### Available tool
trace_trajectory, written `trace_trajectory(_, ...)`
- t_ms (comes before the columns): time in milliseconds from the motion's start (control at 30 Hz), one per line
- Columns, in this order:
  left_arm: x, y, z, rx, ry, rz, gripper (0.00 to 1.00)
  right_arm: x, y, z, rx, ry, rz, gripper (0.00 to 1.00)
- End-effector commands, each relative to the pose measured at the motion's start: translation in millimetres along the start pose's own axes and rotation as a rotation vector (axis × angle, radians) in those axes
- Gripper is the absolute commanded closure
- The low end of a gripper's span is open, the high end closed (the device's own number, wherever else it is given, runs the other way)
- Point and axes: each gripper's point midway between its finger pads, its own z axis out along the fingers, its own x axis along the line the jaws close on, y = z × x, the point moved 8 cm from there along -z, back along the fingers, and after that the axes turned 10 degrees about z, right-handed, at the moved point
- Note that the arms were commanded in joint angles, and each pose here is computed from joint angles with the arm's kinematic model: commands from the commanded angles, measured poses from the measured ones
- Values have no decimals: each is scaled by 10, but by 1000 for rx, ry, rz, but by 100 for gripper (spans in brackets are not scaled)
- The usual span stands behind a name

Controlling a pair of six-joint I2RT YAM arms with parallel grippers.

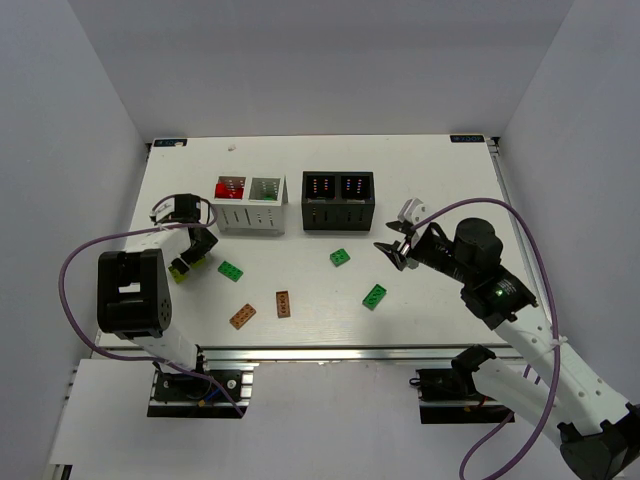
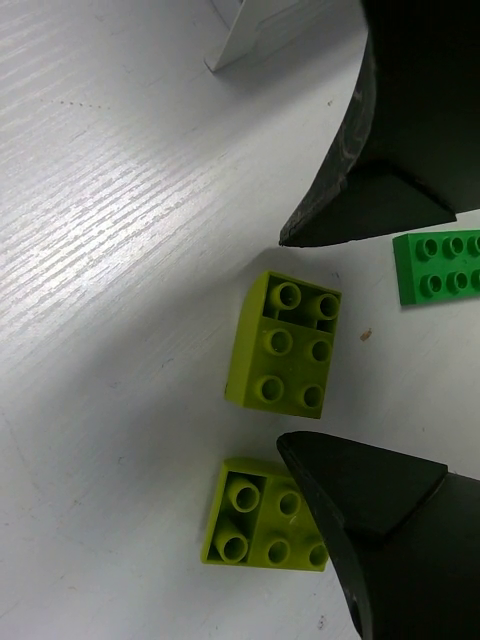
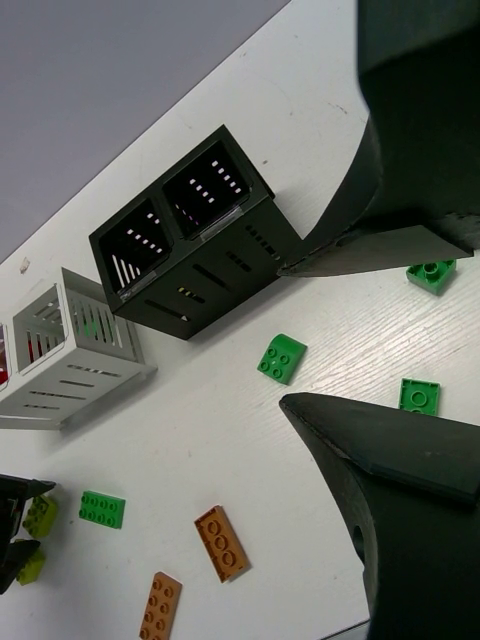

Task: Sort the legos into containers by color

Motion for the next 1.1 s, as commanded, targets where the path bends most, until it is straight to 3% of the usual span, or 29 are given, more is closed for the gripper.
trace_trajectory(0,-62,87,-39,-30,-34,-1,17,14,67,-22,-44,3,-17,44)
trace_trajectory(267,-121,79,-100,-26,-121,1,31,18,70,-20,-46,6,-16,44)
trace_trajectory(667,-109,30,-137,-9,-139,-15,45,20,85,-35,-51,3,-18,44)
trace_trajectory(833,-111,71,-309,-42,-207,-55,66,21,90,-37,-54,3,-18,44)
trace_trajectory(1067,-42,103,-607,-102,-285,-81,80,16,86,-36,-54,-2,-19,44)
